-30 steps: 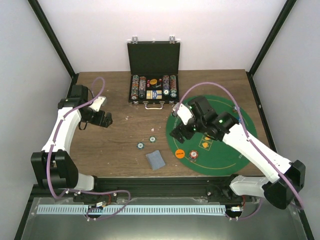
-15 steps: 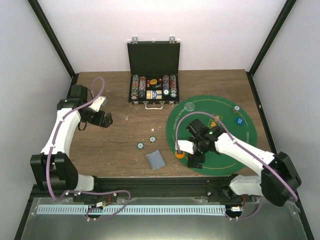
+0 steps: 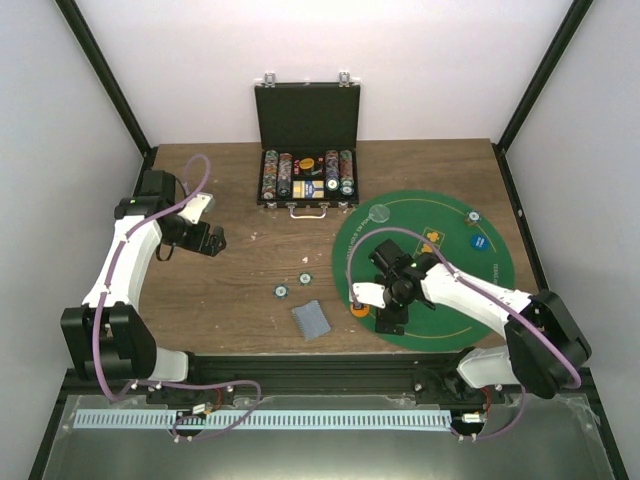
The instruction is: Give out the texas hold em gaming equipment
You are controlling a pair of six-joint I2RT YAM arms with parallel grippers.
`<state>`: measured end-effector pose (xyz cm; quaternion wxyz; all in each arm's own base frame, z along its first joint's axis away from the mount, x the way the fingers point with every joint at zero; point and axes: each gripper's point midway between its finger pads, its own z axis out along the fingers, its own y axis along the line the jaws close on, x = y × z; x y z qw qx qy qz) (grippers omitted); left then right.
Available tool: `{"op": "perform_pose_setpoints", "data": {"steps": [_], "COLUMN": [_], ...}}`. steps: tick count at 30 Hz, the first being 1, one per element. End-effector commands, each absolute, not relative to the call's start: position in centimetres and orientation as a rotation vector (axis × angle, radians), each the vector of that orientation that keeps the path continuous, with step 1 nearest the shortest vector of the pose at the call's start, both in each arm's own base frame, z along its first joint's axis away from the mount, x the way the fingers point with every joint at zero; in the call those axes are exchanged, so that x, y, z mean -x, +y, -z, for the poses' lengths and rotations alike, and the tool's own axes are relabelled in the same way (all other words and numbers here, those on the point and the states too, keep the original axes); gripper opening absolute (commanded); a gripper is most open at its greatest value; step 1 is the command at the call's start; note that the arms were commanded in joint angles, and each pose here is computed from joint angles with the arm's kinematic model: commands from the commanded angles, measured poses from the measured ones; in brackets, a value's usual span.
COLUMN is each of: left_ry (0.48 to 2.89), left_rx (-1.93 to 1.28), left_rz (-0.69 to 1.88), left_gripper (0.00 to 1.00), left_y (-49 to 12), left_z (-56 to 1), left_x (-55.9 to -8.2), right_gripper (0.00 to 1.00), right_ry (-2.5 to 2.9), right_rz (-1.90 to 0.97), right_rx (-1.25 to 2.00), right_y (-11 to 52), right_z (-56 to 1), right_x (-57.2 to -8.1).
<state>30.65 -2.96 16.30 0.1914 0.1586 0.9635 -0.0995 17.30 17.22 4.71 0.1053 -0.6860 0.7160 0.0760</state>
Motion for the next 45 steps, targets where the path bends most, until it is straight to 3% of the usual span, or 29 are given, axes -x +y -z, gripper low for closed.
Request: {"op": "perform_pose_setpoints", "data": {"steps": [1, 7, 14, 24, 31, 34, 43, 45], "left_ry": [2.69, 2.692, 2.692, 2.687, 2.687, 2.685, 2.687, 2.686], "left_rx": [-0.466, -0.467, -0.469, -0.474, -0.474, -0.476, -0.479, -0.479], "left_rz": [0.298, 0.296, 0.289, 0.281, 0.283, 0.282, 0.282, 0.281], "left_gripper": [1.0, 1.0, 1.0, 1.0, 1.0, 1.0, 1.0, 1.0], "left_y": [-3.2, -3.2, -3.1, -3.1, -3.1, -3.1, -3.1, -3.1], "left_z": [-16.8, -16.6, -16.6, -16.8, -16.8, -16.9, -17.1, -17.2], "left_x": [-31.0, -31.1, -31.1, -31.0, -30.9, -30.8, -30.7, -30.7], "right_gripper": [1.0, 1.0, 0.92, 0.49, 0.33, 0.37, 0.97, 1.0], "right_ry": [2.069, 2.094, 2.075, 2.067, 2.051, 2.047, 1.998, 1.946], "right_rz": [-0.162, -0.092, -0.148, -0.161, -0.183, -0.182, -0.147, -0.146], "right_rx": [2.016, 2.039, 2.048, 2.077, 2.109, 2.117, 1.935, 1.818], "right_y": [17.0, 15.3, 16.1, 15.8, 15.7, 15.8, 18.8, 20.5], "right_z": [-5.1, -3.5, -3.0, -2.1, -2.2, -2.3, -7.1, -10.6], "right_x": [-18.6, -18.9, -18.9, -18.1, -17.1, -17.0, -20.7, -22.8]}}
